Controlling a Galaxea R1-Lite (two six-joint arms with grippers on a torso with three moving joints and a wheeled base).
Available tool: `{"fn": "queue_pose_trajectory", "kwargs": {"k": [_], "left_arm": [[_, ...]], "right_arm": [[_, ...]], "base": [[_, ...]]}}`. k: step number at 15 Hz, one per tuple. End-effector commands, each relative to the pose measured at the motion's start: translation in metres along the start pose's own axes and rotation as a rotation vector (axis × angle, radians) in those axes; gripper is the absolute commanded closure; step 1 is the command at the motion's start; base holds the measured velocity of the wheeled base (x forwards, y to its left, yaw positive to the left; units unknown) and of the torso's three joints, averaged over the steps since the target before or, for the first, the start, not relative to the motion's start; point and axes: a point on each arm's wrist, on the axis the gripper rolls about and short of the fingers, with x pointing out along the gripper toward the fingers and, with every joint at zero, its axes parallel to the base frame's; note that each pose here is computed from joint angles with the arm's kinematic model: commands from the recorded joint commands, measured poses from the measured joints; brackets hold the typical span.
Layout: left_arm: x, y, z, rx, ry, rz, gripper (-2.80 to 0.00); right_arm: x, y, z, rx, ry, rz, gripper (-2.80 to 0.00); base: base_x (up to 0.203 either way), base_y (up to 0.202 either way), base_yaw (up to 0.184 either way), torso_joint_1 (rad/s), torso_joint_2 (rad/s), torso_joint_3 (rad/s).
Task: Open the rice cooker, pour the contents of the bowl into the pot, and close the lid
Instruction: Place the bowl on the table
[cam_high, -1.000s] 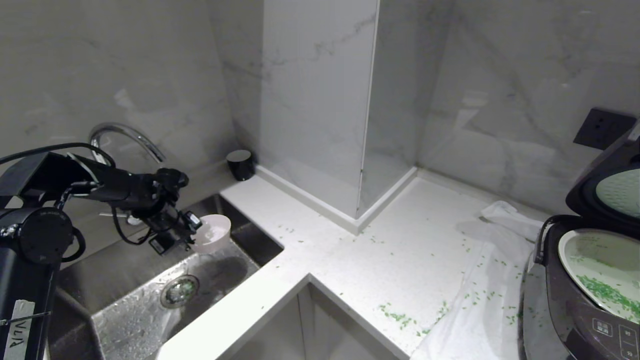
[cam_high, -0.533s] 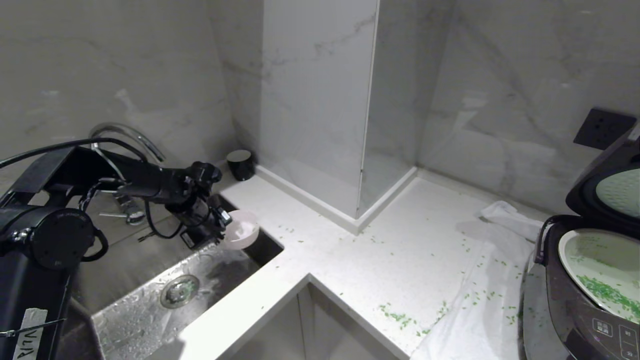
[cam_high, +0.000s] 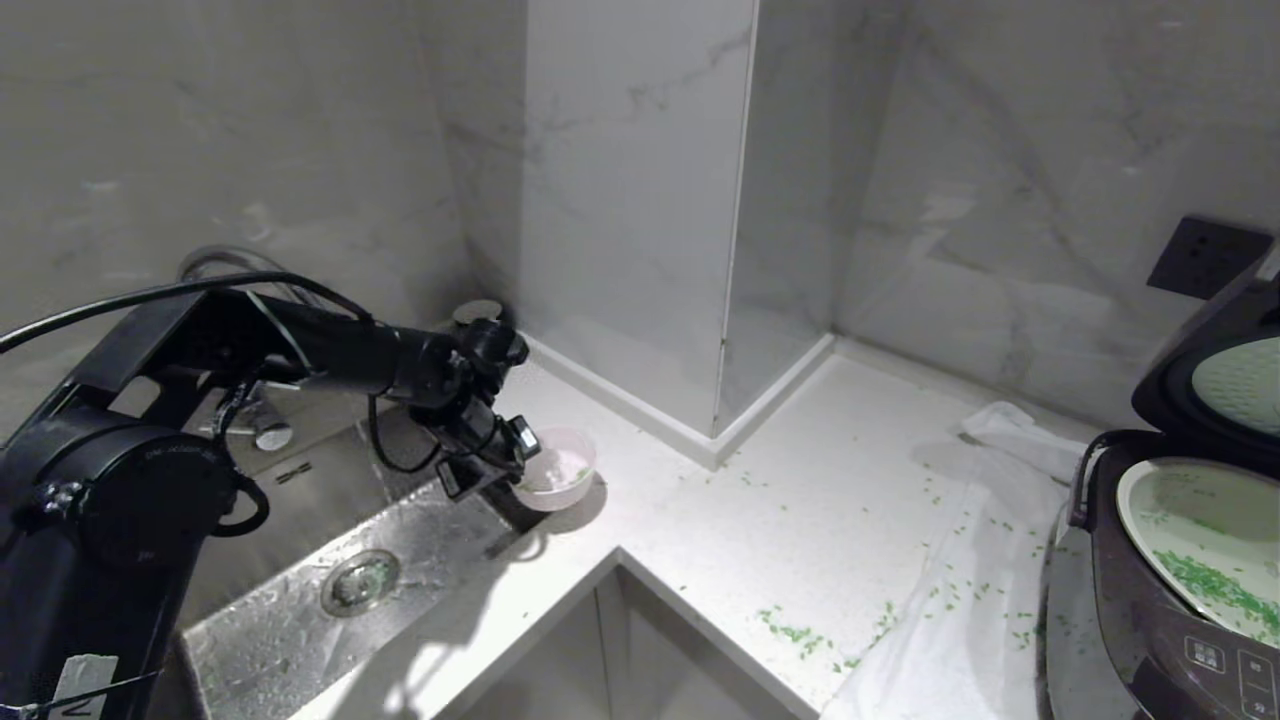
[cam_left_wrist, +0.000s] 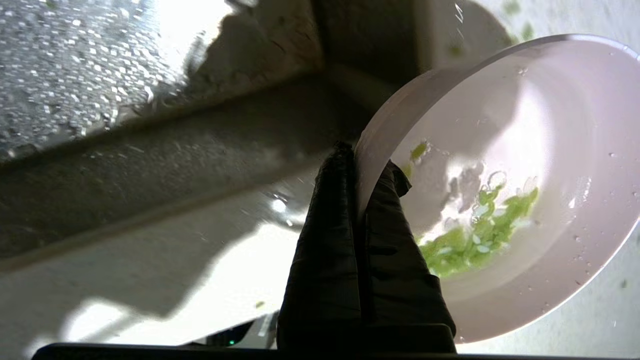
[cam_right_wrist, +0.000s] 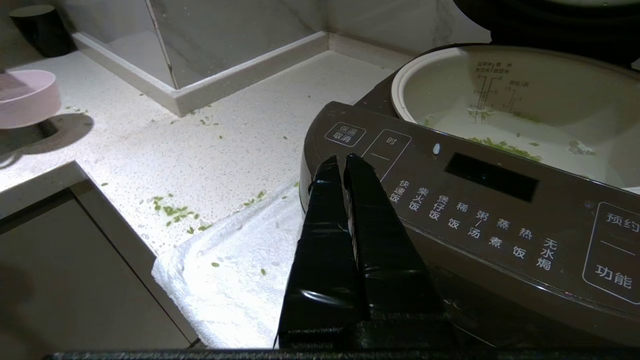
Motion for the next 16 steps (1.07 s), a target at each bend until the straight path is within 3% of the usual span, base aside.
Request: {"fn": "queue_pose_trajectory", "kwargs": {"k": [1, 6, 12, 16], "left_arm": [[0.0, -0.016, -0.015, 0.038, 0.012, -0.02, 0.0], [0.016, -0.041, -0.034, 0.095, 0.026, -0.05, 0.0], [0.043, -0.065, -0.071, 0.177, 0.011, -0.005, 0.0], [0.044, -0.075, -0.079, 0.196, -0.017, -0.008, 0.0]], "right_arm": [[0.0, 0.0, 0.0, 0.0, 0.0, -0.001, 0.0], [0.0, 0.0, 0.0, -0.001, 0.0, -0.001, 0.0], [0.0, 0.0, 0.0, -0.001, 0.0, -0.001, 0.0], [0.0, 0.0, 0.0, -0.001, 0.0, 0.0, 0.0]], "base": [[0.0, 0.0, 0.0, 0.0, 0.0, 0.0], [0.0, 0.0, 0.0, 0.0, 0.0, 0.0], [0.0, 0.0, 0.0, 0.0, 0.0, 0.0], [0.0, 0.0, 0.0, 0.0, 0.0, 0.0]]}}
